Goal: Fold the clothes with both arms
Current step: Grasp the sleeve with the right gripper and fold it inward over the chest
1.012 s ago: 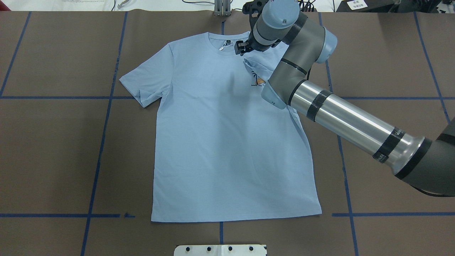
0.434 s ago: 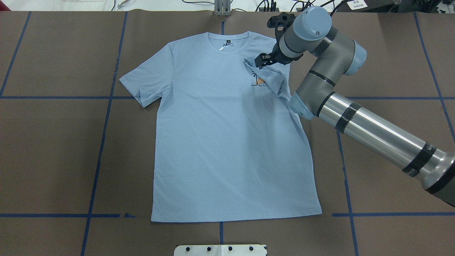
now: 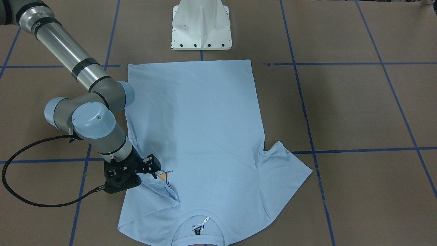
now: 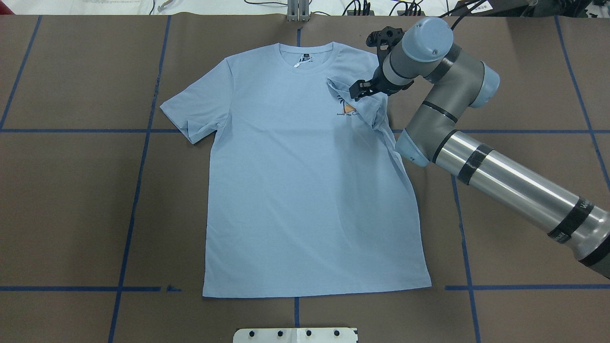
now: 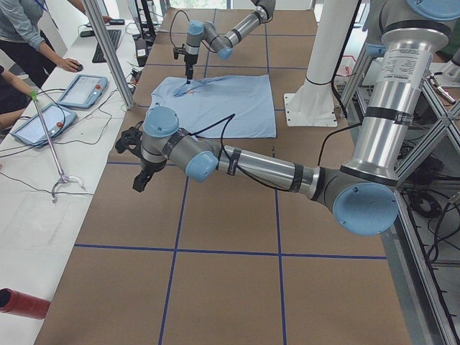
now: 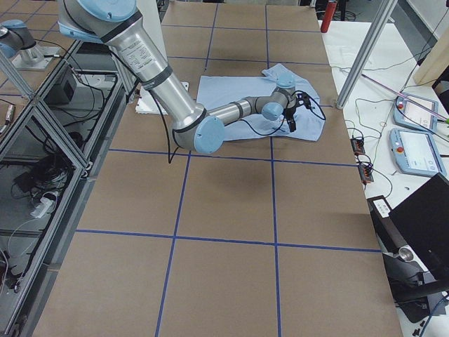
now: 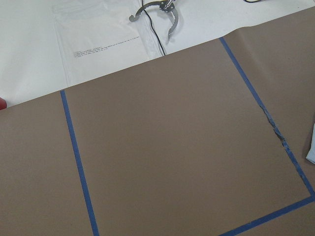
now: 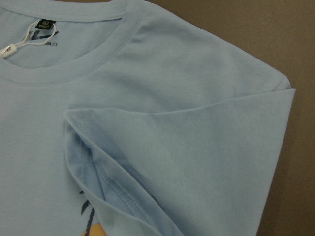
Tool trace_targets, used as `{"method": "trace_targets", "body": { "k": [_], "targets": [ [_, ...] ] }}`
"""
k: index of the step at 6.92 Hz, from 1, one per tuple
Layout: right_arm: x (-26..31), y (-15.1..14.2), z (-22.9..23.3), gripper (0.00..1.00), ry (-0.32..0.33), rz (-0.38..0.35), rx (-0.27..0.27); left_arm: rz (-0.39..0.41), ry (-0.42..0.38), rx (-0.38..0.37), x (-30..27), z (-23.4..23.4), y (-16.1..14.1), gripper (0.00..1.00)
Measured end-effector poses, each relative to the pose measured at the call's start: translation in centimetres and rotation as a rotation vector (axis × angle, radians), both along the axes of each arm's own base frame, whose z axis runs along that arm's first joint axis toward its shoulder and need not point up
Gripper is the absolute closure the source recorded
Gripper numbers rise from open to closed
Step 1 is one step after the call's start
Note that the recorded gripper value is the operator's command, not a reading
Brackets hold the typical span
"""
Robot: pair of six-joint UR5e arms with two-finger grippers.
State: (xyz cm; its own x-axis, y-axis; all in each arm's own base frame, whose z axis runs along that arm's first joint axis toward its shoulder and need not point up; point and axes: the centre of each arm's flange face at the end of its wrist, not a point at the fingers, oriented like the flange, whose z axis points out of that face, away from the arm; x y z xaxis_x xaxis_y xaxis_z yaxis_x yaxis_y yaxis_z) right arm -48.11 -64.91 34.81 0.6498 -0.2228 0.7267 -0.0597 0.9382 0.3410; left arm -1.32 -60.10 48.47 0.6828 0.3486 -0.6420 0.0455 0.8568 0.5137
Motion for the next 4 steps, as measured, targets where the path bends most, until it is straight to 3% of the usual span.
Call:
{"method": "trace_targets", "body": {
  "k": [4],
  "targets": [
    [-1.7,1.2,0.0,0.08,0.003,-0.027,-0.004,0.001,0.001,-0.002,0.1,0.1,0.0,0.0]
  ]
}}
